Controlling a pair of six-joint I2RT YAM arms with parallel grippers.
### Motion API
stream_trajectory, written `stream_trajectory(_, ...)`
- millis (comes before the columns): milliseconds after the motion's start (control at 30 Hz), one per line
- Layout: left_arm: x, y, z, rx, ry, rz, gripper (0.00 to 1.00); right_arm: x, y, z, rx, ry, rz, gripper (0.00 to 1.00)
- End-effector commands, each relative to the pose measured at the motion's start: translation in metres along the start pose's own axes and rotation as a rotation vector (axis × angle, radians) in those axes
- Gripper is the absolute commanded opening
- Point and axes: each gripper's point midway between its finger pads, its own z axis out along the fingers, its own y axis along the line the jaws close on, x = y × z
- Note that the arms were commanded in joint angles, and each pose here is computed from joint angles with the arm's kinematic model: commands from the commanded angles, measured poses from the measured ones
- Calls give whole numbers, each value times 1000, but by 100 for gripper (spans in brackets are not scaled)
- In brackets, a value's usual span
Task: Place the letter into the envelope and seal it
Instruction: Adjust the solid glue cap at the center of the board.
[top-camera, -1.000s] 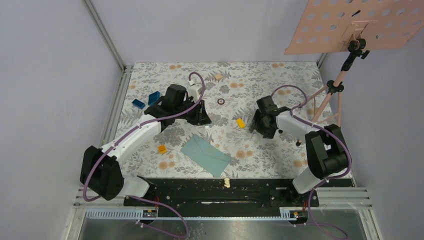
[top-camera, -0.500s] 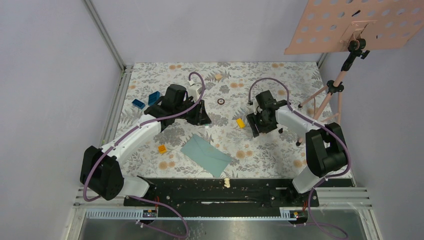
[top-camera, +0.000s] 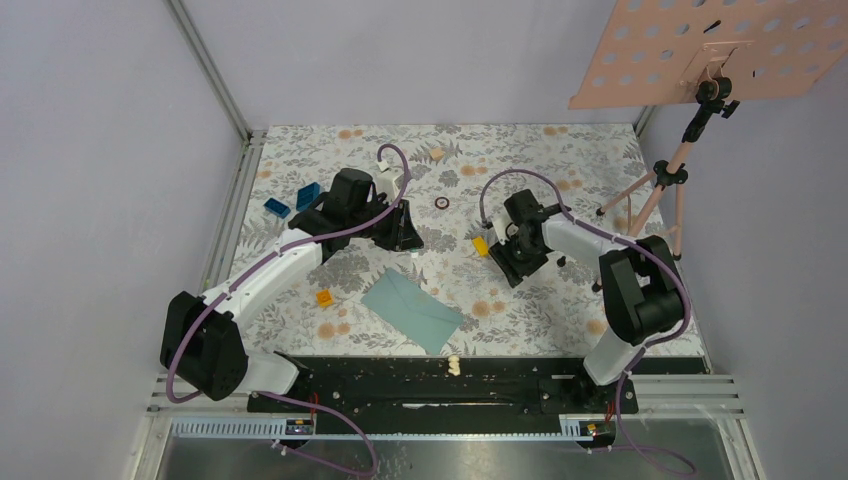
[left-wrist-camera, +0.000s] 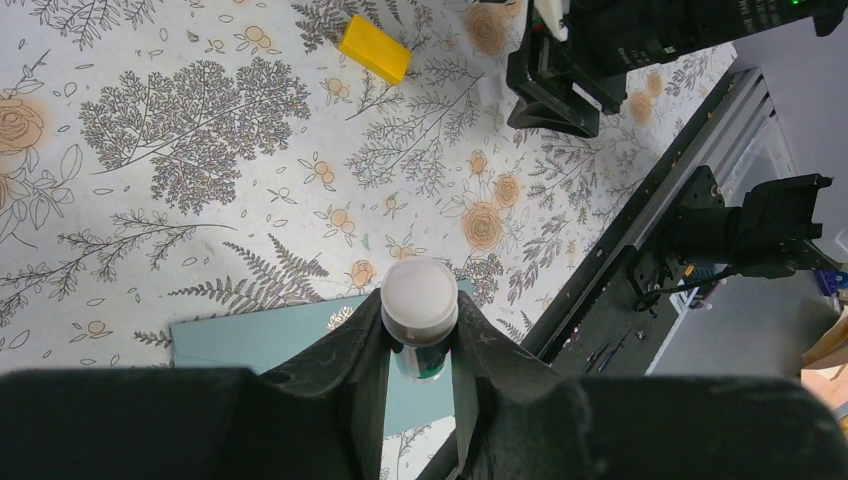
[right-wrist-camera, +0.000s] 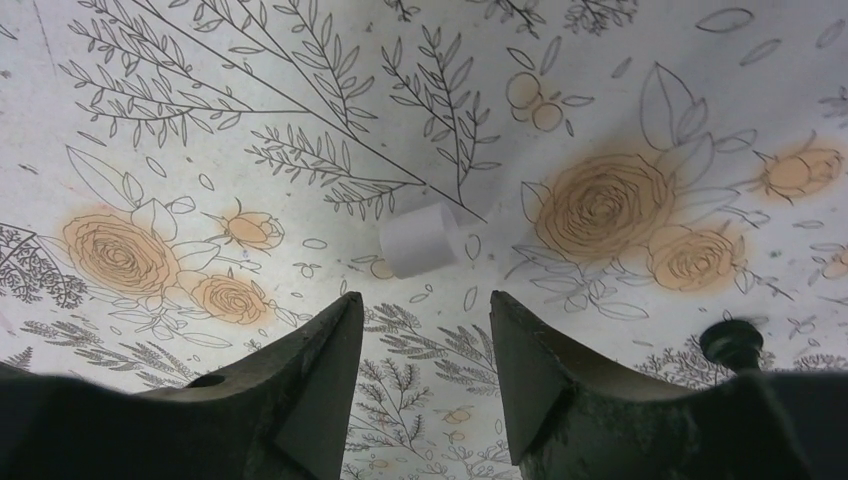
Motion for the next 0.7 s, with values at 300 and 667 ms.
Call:
stream_trajectory(300,-12,-7,-3,27,-32,10,0,-19,7,7,5,35,-20,53)
stream_trajectory(667,-12,-7,-4,27,-32,13,0,-22,5,9,33,28,-24,51)
